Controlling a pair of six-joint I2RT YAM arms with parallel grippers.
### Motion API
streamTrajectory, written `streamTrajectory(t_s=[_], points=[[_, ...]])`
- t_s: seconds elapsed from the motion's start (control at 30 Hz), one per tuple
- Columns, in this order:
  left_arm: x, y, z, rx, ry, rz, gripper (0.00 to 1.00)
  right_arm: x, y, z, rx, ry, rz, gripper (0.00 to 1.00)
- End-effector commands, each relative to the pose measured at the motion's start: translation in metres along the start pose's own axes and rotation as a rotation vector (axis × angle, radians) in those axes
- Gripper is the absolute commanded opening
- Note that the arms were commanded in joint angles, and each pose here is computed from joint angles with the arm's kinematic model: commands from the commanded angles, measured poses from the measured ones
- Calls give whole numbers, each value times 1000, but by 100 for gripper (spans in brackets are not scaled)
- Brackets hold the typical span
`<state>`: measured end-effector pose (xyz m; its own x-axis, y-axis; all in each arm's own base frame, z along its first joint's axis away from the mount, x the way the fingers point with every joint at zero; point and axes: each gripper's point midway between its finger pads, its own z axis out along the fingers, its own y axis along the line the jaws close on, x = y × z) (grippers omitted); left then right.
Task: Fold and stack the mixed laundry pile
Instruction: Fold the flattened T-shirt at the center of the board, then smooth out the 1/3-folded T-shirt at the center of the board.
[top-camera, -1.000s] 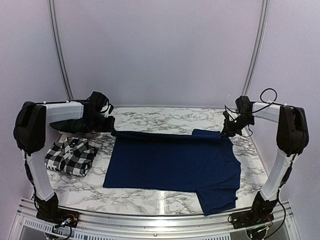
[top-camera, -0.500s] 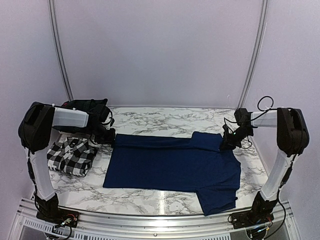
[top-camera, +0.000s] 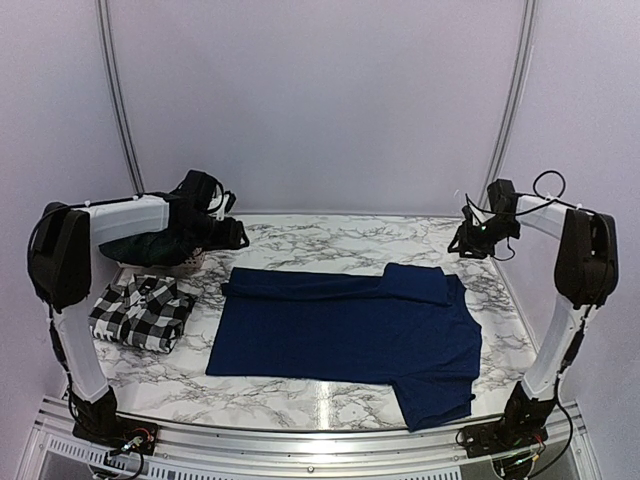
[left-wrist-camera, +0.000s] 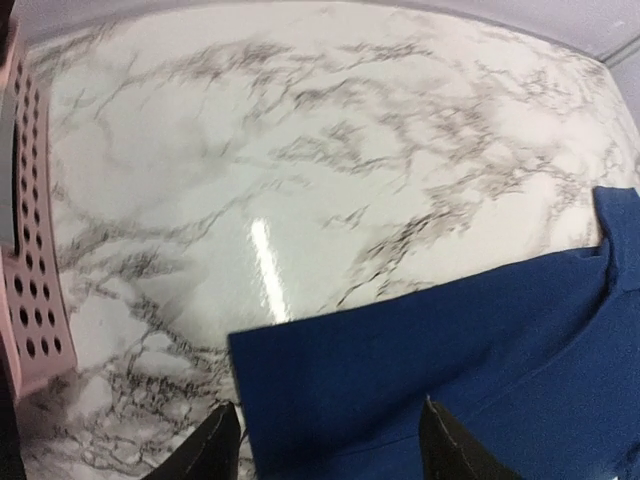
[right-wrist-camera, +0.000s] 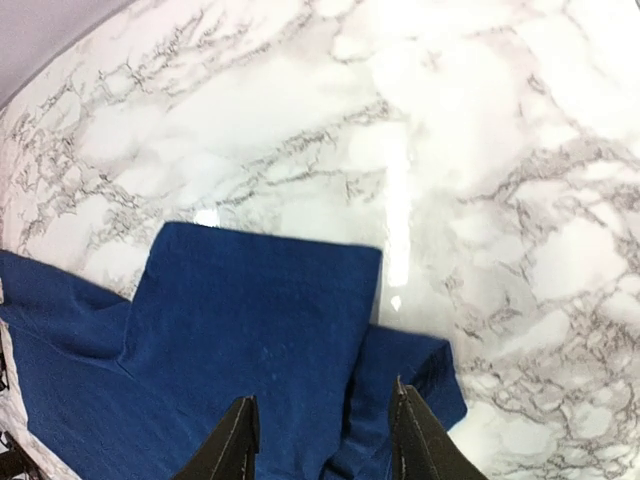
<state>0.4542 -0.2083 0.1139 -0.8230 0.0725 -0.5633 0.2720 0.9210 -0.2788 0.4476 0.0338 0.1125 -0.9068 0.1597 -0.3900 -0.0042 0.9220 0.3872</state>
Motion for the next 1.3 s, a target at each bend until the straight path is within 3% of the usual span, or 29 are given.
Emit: streamTrajectory(t_s=[0.0, 0.27, 0.47, 0.83, 0.93, 1.0, 1.07, 1.27], points=[[-32, -61, 9, 135, -53, 73, 67, -14, 8, 19, -70, 9, -9, 41], [-64, -193, 91, 331, -81, 66, 68, -16, -2, 48, -75, 37, 24, 40], [-59, -251, 141, 439, -98, -12, 68, -20, -9, 63, -63, 45, 26, 42], [-29, -246, 157, 398, -59, -14, 69, -15, -14, 99, -71, 119, 28, 38], [-32, -240, 154, 381, -67, -11, 69, -16, -3, 100, -99, 120, 10, 27], [-36, -231, 151, 361, -71, -29, 68, -18, 10, 94, -122, 111, -16, 10], [-40, -211, 151, 333, -66, -74, 68, -21, 25, 81, -147, 93, -46, 0], [-60, -179, 126, 279, -105, -74, 67, -13, 67, 40, -189, 46, -115, 0]])
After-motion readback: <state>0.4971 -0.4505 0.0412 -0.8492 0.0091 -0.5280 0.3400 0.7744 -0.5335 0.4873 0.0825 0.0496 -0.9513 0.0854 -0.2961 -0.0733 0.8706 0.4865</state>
